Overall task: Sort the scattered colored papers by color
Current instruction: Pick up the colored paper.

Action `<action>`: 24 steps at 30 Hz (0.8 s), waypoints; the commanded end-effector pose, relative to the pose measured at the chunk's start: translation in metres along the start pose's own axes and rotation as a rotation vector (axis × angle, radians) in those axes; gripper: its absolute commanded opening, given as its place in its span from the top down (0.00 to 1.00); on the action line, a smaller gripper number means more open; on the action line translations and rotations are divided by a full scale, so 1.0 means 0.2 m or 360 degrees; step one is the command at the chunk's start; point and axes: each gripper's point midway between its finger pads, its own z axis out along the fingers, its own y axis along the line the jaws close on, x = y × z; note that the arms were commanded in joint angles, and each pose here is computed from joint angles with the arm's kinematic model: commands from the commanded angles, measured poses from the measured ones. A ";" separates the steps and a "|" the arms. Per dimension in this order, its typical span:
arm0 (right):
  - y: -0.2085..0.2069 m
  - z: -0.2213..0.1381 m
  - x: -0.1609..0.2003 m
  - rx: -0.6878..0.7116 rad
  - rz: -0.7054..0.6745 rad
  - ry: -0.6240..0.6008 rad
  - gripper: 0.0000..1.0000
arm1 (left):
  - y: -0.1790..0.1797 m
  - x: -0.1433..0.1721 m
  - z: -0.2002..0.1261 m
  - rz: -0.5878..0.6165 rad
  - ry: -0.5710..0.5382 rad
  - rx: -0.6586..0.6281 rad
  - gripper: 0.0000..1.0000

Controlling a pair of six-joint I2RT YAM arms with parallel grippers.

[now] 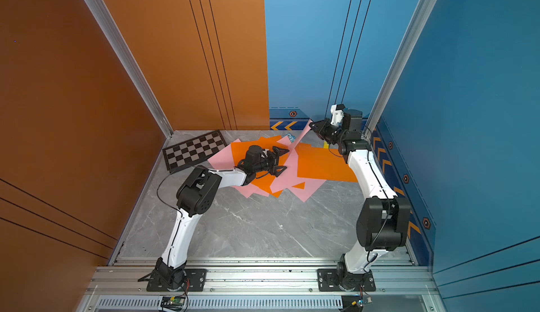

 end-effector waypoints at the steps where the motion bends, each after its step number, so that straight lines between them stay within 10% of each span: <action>1: -0.01 -0.05 0.03 0.0036 0.0036 -0.0007 1.00 | -0.10 0.05 0.08 -0.0115 0.0080 0.0162 0.02; 8: -0.08 -0.13 0.08 0.0079 0.0071 -0.0016 1.00 | -0.13 0.06 0.11 -0.0211 0.0101 0.0206 0.01; 18: -0.22 -0.26 0.16 0.0161 0.0131 -0.0033 1.00 | -0.04 0.00 0.05 -0.0280 0.0079 0.0175 0.55; 24: -0.26 -0.30 0.19 0.0195 0.0137 -0.0028 1.00 | 0.01 0.00 0.04 -0.0314 0.0100 0.0138 0.59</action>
